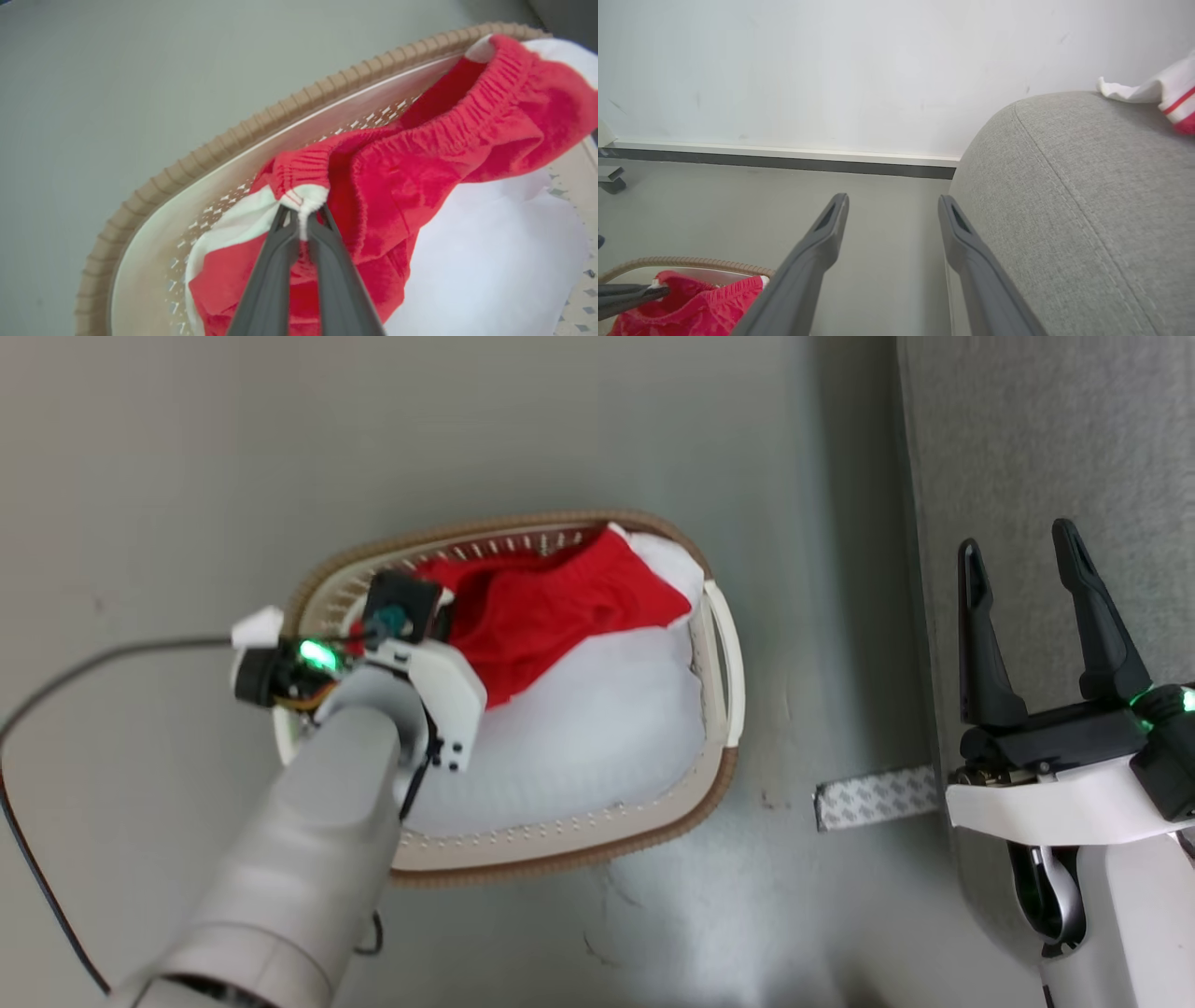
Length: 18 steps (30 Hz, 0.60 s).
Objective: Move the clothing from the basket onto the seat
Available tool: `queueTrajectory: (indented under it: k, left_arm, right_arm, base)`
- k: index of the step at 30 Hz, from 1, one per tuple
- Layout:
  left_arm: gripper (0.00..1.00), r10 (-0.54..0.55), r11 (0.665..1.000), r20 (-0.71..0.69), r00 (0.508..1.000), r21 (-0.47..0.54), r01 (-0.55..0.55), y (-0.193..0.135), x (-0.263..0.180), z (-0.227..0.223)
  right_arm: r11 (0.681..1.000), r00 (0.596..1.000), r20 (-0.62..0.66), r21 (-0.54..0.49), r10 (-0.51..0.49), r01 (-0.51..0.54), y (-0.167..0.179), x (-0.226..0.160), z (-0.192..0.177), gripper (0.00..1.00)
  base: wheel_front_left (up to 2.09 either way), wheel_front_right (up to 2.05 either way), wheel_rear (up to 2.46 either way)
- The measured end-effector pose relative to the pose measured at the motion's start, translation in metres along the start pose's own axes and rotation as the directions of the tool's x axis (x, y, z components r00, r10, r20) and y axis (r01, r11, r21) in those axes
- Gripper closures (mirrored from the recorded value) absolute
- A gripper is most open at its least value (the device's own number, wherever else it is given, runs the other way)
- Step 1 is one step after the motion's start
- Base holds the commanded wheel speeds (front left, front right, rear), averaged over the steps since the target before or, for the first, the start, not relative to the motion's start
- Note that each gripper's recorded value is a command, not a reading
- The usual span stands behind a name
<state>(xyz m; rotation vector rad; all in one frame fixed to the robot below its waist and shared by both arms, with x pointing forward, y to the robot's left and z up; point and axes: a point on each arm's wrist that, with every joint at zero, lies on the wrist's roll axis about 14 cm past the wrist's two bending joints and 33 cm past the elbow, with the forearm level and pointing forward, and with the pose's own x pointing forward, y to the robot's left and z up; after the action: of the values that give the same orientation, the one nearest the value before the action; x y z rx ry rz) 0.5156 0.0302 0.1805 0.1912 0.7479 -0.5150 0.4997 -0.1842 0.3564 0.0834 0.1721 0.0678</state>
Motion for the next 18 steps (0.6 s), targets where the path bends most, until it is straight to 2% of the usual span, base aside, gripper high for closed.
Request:
queueTrajectory:
  k: [10,18]
  left_arm:
    - [1.00,0.053,0.994,0.116,0.992,-0.097,-0.042,-0.001,-0.073,0.034]
    - [1.00,0.104,0.990,0.288,0.952,-0.123,-0.071,-0.006,-0.142,0.083]
  right_arm:
    - [1.000,0.998,0.054,0.022,-0.009,0.008,0.007,-0.031,0.041,0.00]
    - [0.999,0.995,0.103,0.038,-0.004,0.000,0.017,-0.071,0.072,0.00]
  base:
    - [0.00,0.00,0.00]
    - [0.00,0.00,0.00]
